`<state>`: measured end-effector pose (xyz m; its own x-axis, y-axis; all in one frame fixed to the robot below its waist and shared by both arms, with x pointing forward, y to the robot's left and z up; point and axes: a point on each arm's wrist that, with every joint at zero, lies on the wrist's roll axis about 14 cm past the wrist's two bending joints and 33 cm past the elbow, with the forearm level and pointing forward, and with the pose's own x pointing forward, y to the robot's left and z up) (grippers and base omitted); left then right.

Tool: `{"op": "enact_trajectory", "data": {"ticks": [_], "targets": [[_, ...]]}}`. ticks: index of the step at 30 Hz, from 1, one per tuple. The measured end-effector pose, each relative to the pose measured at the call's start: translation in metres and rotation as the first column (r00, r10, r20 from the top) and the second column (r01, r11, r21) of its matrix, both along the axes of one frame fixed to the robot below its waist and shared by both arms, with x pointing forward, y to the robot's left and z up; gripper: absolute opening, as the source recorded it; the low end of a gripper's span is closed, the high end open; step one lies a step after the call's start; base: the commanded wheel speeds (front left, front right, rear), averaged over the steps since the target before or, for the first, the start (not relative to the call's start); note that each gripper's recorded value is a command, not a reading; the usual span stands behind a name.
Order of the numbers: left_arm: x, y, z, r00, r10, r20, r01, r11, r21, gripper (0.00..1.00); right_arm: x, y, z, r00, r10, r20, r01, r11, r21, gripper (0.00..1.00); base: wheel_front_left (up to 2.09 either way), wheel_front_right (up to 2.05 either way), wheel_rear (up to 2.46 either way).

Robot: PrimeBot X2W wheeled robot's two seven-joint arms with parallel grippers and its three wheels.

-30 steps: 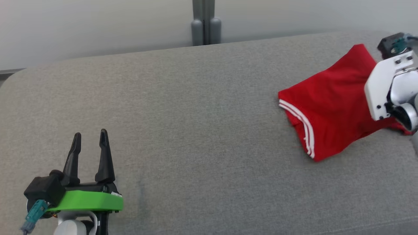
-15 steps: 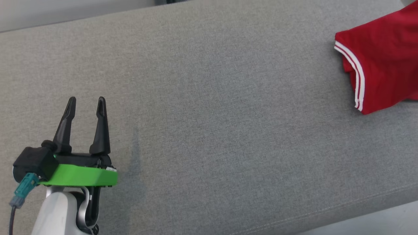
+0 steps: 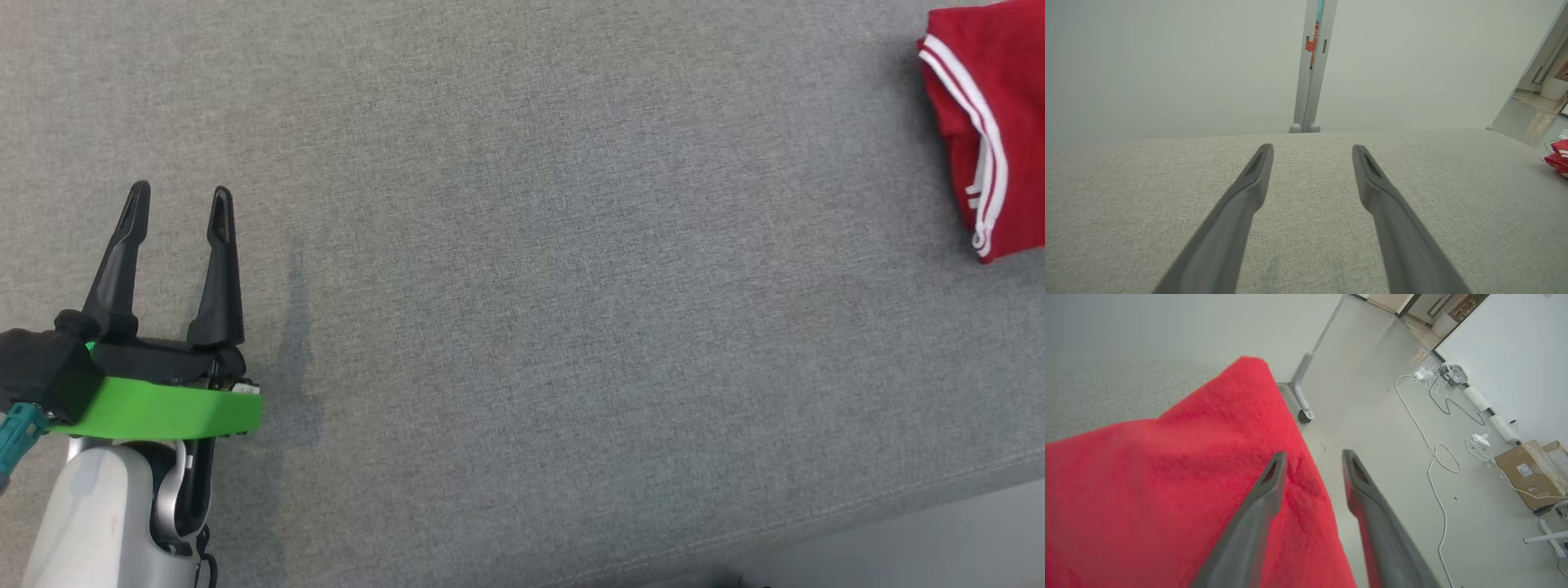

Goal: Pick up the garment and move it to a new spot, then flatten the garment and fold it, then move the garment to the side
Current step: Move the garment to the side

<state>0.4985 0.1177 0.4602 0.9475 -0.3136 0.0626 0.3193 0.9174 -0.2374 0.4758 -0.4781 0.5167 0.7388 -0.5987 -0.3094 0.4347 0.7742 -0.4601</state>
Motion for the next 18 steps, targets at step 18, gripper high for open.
{"op": "enact_trajectory", "data": {"ticks": [18], "targets": [[-0.042,0.001,0.029,0.999,0.033,0.002,-0.033,0.999,-0.037,1.0,-0.005,0.112,0.008,0.92,0.31,0.24,-0.329,0.944,0.04,1.0,0.0,0.0,0.0]]}}
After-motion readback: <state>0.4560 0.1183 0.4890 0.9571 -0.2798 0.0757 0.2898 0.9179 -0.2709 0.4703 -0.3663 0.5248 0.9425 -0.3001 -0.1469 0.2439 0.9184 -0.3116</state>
